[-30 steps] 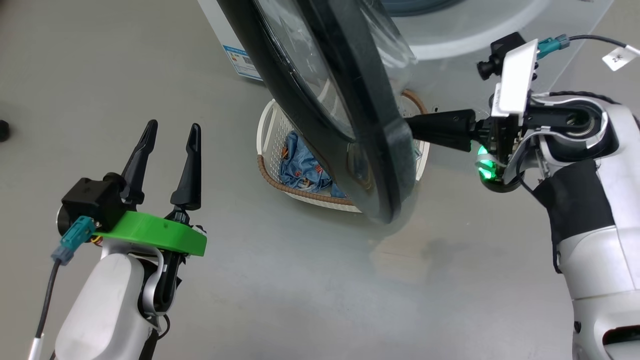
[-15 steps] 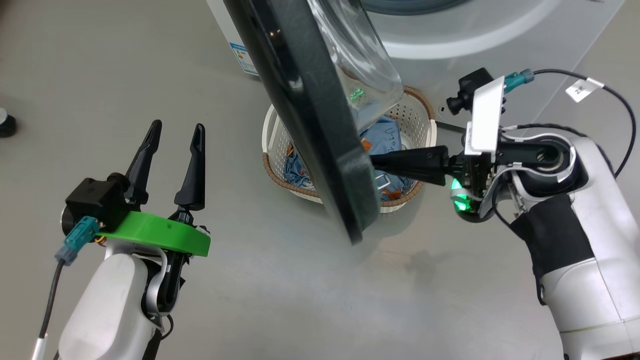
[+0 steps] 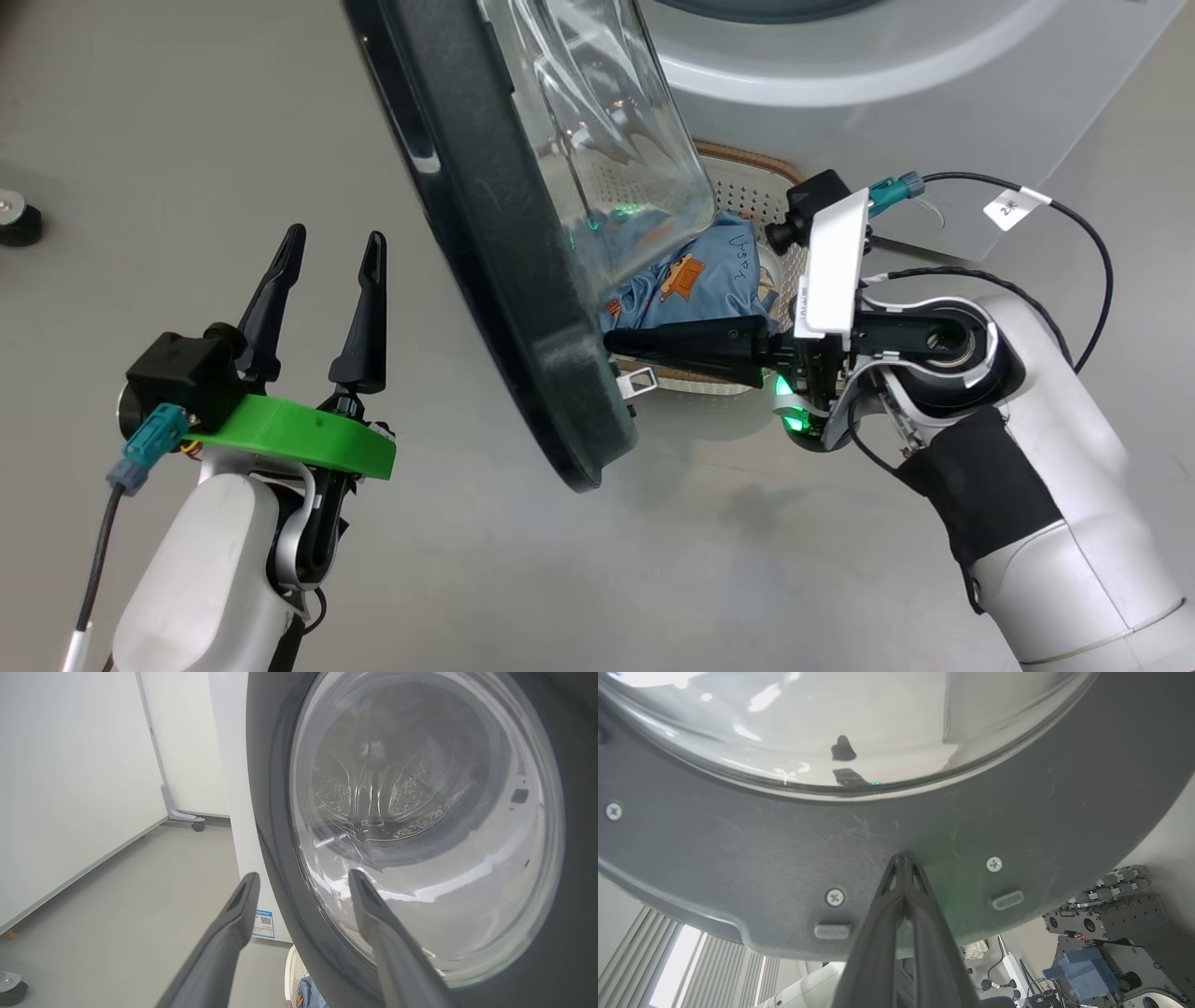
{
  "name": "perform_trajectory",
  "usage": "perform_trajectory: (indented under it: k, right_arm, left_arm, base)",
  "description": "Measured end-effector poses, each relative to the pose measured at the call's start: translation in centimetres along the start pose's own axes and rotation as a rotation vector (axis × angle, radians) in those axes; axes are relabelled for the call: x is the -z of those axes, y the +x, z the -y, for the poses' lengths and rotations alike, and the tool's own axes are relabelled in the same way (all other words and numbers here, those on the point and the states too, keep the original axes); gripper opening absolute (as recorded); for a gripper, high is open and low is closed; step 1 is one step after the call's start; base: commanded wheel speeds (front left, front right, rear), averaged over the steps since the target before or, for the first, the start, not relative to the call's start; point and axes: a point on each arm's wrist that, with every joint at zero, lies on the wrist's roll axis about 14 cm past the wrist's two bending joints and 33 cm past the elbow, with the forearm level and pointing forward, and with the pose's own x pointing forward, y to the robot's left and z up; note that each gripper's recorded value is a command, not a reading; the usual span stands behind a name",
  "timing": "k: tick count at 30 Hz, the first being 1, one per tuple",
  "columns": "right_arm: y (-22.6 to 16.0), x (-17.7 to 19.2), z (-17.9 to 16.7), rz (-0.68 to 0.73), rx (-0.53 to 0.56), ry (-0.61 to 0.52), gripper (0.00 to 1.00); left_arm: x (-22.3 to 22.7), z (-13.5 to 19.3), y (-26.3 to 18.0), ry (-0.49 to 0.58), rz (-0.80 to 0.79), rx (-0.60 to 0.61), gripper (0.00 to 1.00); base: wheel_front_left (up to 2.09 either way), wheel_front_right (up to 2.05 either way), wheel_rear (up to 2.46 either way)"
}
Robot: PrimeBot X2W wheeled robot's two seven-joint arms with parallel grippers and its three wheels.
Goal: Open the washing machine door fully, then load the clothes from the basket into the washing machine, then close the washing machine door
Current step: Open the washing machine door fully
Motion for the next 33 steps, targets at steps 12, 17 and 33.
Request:
perform_trajectory:
  k: [12,17,33]
  right_arm:
    - [2.1,1.3,-0.5,-0.01,-0.023,0.004,0.0]
    - [2.7,1.7,-0.5,-0.007,-0.026,0.012,0.0]
    - [2.9,1.4,-0.6,0.066,-0.021,0.015,0.0]
  left_arm:
    - [-0.1,-0.1,-0.1,-0.003,0.003,-0.007,1.0]
    - [-0.2,-0.1,-0.2,-0.006,0.005,-0.011,1.0]
    - [-1.1,-0.4,-0.3,-0.012,0.033,-0.021,1.0]
  base:
    - [0.0,0.0,0.0]
    - [0.0,0.0,0.0]
    - [0.0,0.0,0.0]
